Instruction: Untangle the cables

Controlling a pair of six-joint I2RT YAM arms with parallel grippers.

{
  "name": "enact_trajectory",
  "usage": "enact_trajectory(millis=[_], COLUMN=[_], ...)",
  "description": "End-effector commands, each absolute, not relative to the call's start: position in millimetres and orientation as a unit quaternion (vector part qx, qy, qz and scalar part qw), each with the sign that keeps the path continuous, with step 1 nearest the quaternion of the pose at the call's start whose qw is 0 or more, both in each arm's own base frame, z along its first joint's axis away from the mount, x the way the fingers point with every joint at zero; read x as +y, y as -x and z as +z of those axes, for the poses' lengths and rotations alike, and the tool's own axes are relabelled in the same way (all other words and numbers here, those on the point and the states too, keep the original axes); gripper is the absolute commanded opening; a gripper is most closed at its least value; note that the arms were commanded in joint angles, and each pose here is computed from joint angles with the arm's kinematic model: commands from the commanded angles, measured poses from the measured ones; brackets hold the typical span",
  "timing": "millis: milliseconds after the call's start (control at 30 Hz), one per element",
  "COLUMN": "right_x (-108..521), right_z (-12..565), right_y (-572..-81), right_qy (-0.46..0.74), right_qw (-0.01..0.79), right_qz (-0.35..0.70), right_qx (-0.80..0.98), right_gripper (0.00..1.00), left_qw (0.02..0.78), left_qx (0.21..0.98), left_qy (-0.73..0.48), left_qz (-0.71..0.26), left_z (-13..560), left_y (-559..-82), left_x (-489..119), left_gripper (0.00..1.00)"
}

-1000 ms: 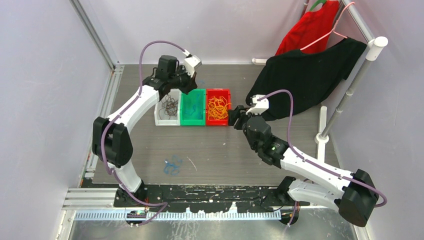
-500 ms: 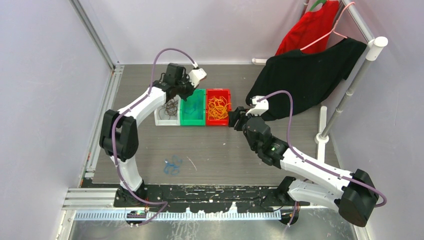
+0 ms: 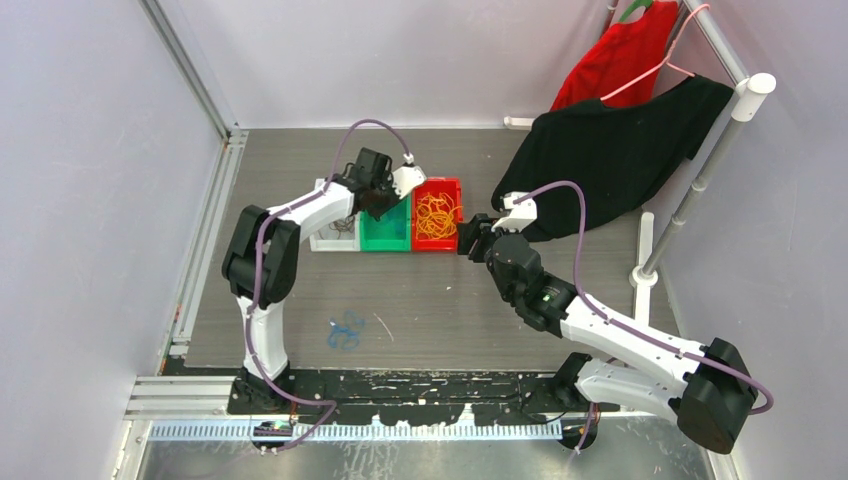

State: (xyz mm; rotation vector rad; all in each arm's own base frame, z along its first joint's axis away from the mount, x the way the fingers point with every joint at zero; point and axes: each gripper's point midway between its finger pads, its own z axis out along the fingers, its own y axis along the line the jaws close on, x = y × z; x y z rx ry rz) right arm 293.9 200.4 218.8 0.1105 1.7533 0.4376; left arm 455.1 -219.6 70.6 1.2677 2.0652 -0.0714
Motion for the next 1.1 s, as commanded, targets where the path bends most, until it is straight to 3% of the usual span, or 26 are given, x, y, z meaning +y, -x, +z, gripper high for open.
enact_trajectory(millis=[0,233,267,433,567,667,933,1067], right_x=[195.4,197.5,197.2,196.6,198.5,200.0,218.5,234.8], right_z=[234.7,236.2,236.6,240.4,243.6,246.1,255.8,251.7], right_y=[-296.0,-296.0,-295.9,-294.0,-292.8,-291.8,-289.0,-292.0], right_qy=[-0.060,-0.057,-0.058,-0.058,-0.055,-0.049,0.003,0.030], right_qw=[0.633,0.633,0.633,0.634,0.632,0.631,0.621,0.603], right_qz=[0.196,0.200,0.200,0.205,0.211,0.214,0.232,0.238], right_qx=[0.747,0.746,0.746,0.744,0.743,0.744,0.749,0.760], right_gripper=[0.57,0.56,0.57,0.57,0.56,0.56,0.58,0.60], left_qw=[0.375,0.359,0.359,0.362,0.365,0.378,0.396,0.411], left_qx=[0.786,0.797,0.799,0.801,0.799,0.791,0.776,0.785], left_qy=[-0.492,-0.486,-0.483,-0.476,-0.471,-0.470,-0.460,-0.421], left_qz=[0.009,0.002,0.000,-0.044,-0.082,-0.103,-0.172,-0.193], left_z=[76.2,69.8,71.0,97.9,129.4,163.2,255.8,288.7], left_y=[-471.3,-460.5,-459.2,-449.0,-441.4,-438.3,-407.5,-393.4], left_x=[-213.6,-209.3,-209.7,-221.3,-232.6,-239.7,-241.8,-215.0], left_gripper=[0.00,0.00,0.04,0.61,0.81,0.86,0.87,0.87])
